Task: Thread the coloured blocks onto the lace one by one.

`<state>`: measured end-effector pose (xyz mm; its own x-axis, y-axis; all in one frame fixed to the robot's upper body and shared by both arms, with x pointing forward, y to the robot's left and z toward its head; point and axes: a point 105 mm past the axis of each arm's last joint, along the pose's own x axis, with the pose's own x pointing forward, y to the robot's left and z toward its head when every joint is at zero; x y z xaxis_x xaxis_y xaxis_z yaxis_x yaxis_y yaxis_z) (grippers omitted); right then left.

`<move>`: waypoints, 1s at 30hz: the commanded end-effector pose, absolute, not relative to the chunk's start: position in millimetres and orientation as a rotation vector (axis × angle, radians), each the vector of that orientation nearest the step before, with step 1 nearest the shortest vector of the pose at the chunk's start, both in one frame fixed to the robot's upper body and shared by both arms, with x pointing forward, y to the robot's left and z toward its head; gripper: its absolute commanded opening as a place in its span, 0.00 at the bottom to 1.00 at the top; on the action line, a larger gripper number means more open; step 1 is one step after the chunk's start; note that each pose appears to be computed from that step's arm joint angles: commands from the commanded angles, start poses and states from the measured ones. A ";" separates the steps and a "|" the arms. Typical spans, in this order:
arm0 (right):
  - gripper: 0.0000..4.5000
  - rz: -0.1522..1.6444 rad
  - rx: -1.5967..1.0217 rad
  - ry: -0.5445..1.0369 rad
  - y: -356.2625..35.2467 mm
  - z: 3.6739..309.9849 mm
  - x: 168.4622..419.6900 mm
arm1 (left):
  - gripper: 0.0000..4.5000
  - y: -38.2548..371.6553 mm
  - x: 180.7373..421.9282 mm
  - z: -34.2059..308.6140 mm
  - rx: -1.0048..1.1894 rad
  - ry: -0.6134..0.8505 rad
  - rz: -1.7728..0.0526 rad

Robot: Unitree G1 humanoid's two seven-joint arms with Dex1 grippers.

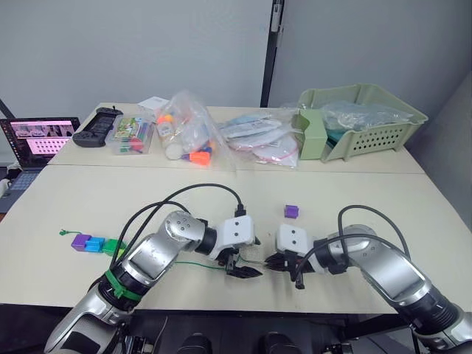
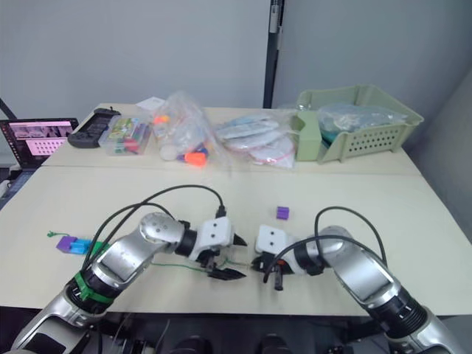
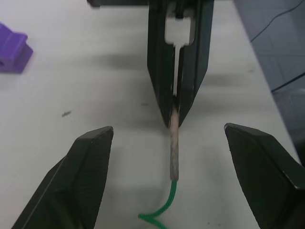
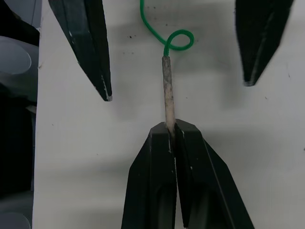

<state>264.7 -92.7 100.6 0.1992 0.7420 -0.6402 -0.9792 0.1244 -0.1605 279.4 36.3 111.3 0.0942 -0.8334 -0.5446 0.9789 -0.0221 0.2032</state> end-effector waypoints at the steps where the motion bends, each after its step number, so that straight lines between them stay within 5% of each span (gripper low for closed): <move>1: 0.00 1.317 -0.640 0.427 -88.3 108.2 266.2 | 0.63 33.6 279.6 117.1 0.642 0.286 -1.473; 10: 0.00 1.307 -0.639 0.431 -89.3 108.9 267.0 | 0.01 34.9 282.5 117.4 0.666 0.290 -1.459; 24: 0.00 1.316 -0.607 0.437 -87.5 108.6 263.2 | 0.01 33.1 282.8 119.1 0.653 0.277 -1.461; 30: 0.45 1.152 -0.453 0.379 -103.4 125.3 262.0 | 0.00 42.2 283.8 118.6 0.669 0.287 -1.458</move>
